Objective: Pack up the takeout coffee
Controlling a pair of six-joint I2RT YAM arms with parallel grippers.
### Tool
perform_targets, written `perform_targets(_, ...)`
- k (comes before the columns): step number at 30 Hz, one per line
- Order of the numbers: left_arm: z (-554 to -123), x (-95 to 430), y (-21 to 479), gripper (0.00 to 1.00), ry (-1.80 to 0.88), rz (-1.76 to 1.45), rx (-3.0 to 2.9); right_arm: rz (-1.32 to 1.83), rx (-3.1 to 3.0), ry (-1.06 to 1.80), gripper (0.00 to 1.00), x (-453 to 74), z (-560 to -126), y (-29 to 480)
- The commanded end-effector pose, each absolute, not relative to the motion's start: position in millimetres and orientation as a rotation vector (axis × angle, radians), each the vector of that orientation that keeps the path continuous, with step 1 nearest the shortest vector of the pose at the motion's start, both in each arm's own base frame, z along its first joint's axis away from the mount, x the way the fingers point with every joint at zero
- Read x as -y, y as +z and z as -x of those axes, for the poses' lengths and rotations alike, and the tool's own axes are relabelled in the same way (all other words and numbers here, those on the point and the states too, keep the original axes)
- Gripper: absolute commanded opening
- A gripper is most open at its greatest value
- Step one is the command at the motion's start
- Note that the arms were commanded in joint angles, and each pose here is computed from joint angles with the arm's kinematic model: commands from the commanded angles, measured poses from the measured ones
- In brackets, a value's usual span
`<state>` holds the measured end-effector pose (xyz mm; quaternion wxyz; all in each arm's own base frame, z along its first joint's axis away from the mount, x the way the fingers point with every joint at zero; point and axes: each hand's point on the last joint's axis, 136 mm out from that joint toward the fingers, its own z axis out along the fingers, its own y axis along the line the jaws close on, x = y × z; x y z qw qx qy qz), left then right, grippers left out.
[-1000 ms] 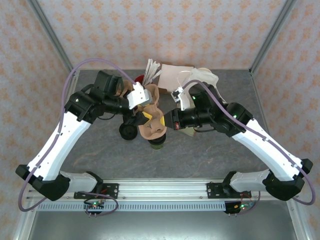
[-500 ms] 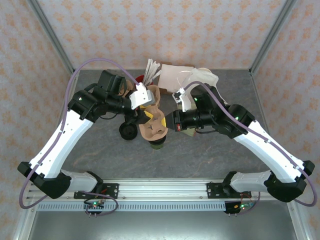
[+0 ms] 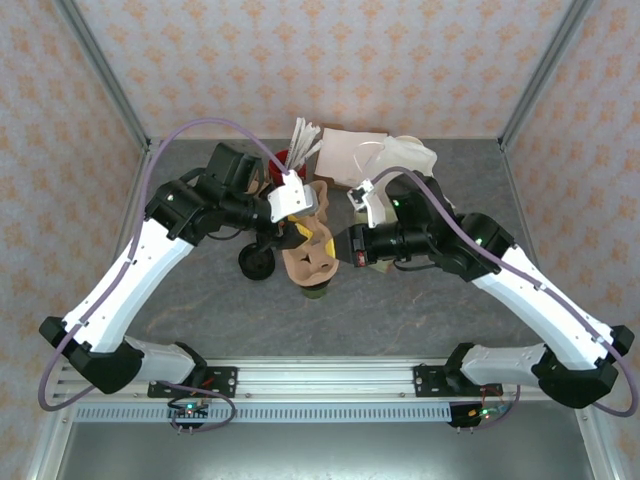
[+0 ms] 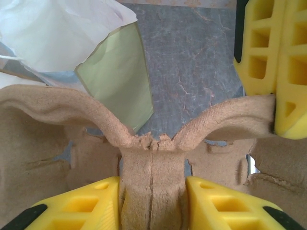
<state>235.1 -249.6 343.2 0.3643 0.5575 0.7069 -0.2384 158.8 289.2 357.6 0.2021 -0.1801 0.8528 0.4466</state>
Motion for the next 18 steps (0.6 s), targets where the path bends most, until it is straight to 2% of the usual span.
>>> perform_targets(1,-235.4,251.3,352.5,0.36,-0.606,-1.423,-1.803,0.506,-2.319,1.256,0.00,-285.1,-157.0,368.9)
perform_targets(6,-236.6,251.4,358.4,0.34,-0.603,-1.402,-1.788,0.496,-2.328,1.232,0.00,-281.5,-157.6,367.0)
perform_targets(9,-240.7,250.1,361.4,0.32,-0.585,-1.373,-1.797,0.485,-2.335,1.204,0.09,-277.5,-158.9,366.2)
perform_targets(14,-248.2,246.1,364.6,0.32,-0.538,-1.332,-1.817,0.394,-2.303,1.097,0.31,-255.6,-168.4,371.4)
perform_targets(18,-251.8,243.6,365.9,0.32,-0.516,-1.309,-1.829,0.250,-2.242,0.972,0.38,-223.5,-182.5,381.3)
